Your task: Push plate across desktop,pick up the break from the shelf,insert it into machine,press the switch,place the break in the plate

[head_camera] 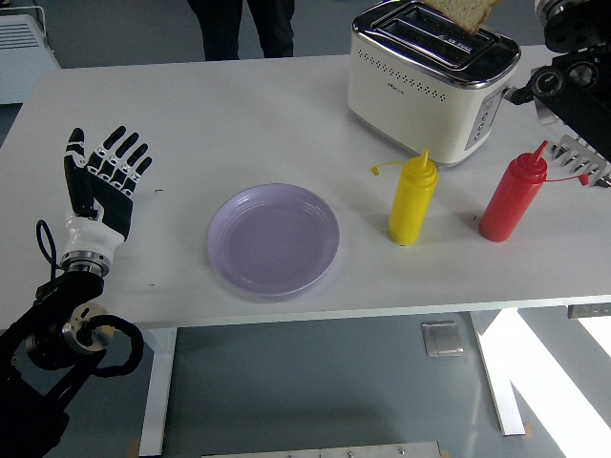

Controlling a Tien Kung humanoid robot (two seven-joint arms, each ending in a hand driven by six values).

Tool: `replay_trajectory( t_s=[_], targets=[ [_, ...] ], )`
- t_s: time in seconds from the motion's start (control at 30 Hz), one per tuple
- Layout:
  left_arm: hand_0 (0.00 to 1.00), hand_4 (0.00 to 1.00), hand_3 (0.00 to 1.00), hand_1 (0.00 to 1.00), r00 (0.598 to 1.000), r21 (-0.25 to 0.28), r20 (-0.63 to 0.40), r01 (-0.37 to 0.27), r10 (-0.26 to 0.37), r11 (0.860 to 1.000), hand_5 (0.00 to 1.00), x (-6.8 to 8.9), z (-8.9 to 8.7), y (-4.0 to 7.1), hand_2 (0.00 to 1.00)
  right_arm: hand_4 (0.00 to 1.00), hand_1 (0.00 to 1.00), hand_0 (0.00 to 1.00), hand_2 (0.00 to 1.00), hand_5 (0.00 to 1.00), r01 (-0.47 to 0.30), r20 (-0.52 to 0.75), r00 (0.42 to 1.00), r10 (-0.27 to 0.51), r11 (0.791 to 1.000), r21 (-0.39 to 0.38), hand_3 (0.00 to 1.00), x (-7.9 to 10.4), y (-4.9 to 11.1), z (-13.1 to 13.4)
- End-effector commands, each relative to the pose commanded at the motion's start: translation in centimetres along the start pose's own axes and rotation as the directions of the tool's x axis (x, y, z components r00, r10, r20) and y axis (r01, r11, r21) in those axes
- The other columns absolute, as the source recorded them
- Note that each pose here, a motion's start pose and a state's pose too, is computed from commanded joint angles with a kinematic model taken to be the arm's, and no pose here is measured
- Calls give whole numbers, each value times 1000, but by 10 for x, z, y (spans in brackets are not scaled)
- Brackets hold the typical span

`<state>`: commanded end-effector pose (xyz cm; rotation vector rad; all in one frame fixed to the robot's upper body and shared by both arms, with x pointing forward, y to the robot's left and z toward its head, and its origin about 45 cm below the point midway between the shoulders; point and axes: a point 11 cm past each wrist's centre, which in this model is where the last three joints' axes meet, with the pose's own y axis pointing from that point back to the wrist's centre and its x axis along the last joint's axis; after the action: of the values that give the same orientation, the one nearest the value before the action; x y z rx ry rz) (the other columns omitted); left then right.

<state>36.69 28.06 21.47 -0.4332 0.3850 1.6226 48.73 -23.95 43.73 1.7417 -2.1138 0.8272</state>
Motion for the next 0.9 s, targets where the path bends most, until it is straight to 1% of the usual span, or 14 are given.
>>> replay_trajectory(
  t_s=[0.13,0.27,0.43,0.67,0.77,0.9],
  targets=[
    [849,682,690,761,1000,-65,1,-11,12,998,998,5,24,0,728,113,497,482,519,2,5,-17,1000,-6,999,-45,437,-11,-7,8],
    [849,683,690,760,1000,-113,4,-17,18,993,998,8,42,2,727,115,497,482,520,2,10,-37,999,-13,996,-84,437,-22,-12,16],
    [849,683,689,760,1000,-156,3,-19,20,988,998,9,57,3,727,117,497,482,521,2,6,-72,997,-13,994,-109,439,-32,-18,23],
    [849,684,686,759,1000,-188,0,-13,13,982,998,8,67,6,724,123,498,481,520,2,0,-108,994,-16,990,-142,438,-41,-21,32],
    [849,684,686,759,1000,-204,-21,-20,16,979,998,10,73,8,724,123,498,481,520,2,1,-120,993,-19,989,-149,438,-45,-21,35],
    [849,684,682,751,994,-210,-102,-45,24,977,998,17,82,9,720,124,498,481,519,2,4,-132,991,-24,988,-154,439,-48,-21,38]
  ],
)
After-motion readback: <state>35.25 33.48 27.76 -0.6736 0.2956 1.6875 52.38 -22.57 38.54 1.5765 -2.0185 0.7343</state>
